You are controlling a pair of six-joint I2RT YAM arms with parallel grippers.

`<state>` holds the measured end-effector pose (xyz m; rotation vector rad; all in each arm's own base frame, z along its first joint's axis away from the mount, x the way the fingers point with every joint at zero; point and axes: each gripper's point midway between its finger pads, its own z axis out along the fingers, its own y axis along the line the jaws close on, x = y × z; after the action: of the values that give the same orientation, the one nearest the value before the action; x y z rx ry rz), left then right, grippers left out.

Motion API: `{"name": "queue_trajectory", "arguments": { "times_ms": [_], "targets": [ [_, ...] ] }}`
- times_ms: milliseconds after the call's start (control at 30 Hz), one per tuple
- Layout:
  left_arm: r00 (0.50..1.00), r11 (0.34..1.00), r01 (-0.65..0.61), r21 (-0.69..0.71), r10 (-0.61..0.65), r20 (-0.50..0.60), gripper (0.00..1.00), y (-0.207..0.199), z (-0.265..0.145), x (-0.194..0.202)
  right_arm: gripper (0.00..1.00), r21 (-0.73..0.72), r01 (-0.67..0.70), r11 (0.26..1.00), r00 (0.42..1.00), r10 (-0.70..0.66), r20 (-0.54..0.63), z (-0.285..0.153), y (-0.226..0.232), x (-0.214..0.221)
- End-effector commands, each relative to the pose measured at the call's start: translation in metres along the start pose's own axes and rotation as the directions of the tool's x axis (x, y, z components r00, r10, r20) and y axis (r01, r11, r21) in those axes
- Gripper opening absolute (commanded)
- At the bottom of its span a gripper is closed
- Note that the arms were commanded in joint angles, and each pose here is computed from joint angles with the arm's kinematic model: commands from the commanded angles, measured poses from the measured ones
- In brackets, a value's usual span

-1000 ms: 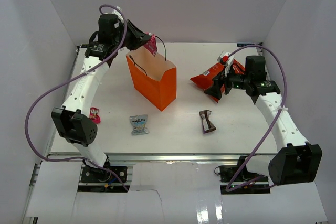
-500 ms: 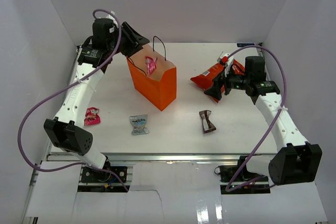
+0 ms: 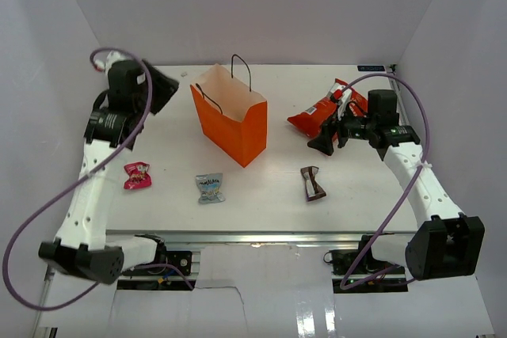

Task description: Place the snacks into the paper bag

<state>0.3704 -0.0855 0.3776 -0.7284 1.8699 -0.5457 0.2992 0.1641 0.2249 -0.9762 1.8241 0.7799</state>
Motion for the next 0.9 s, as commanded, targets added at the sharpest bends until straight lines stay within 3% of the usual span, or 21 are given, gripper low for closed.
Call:
{"name": "queue_trajectory", "arguments": {
  "times_ms": [0,33,67,133,167,300,567,867],
  "targets": [
    [0.989,0.932,0.125,-0.340,-0.090,0.117,0.60,0.118,-0.025,0.018,0.84,0.007,-0.021,1.000,1.000,0.021,0.010,-0.001,0.001,0.004],
    [0.981,0.900,0.177,-0.398,-0.130,0.141,0.61,0.148,-0.026,0.020,0.84,0.005,-0.035,0.999,0.999,0.035,0.002,0.000,0.002,0.009],
    [0.979,0.863,0.202,-0.463,-0.184,0.085,0.63,0.181,-0.022,0.051,0.84,0.007,-0.041,0.999,0.999,0.041,-0.003,0.001,0.002,0.012],
    [0.965,0.818,0.261,-0.512,-0.236,0.114,0.65,0.221,-0.028,0.058,0.84,0.005,-0.049,0.999,0.999,0.049,-0.010,0.002,0.002,0.018],
    [0.968,0.804,0.240,-0.544,-0.243,0.068,0.68,0.243,-0.022,0.081,0.84,0.006,-0.052,0.999,0.999,0.052,-0.013,0.003,0.002,0.020],
    [0.976,0.794,0.177,-0.582,-0.217,0.000,0.89,0.281,-0.009,0.106,0.85,-0.009,-0.063,0.998,0.998,0.063,-0.015,0.007,0.002,0.027],
    [0.956,0.751,0.185,-0.634,-0.287,-0.061,0.98,0.320,0.024,0.106,0.85,-0.023,-0.075,0.997,0.997,0.074,-0.025,0.011,0.003,0.036],
    [0.959,0.706,0.069,-0.705,-0.241,-0.147,0.98,0.359,0.053,0.089,0.85,-0.014,-0.080,0.997,0.996,0.080,-0.027,0.010,0.002,0.036]
  ]
}}
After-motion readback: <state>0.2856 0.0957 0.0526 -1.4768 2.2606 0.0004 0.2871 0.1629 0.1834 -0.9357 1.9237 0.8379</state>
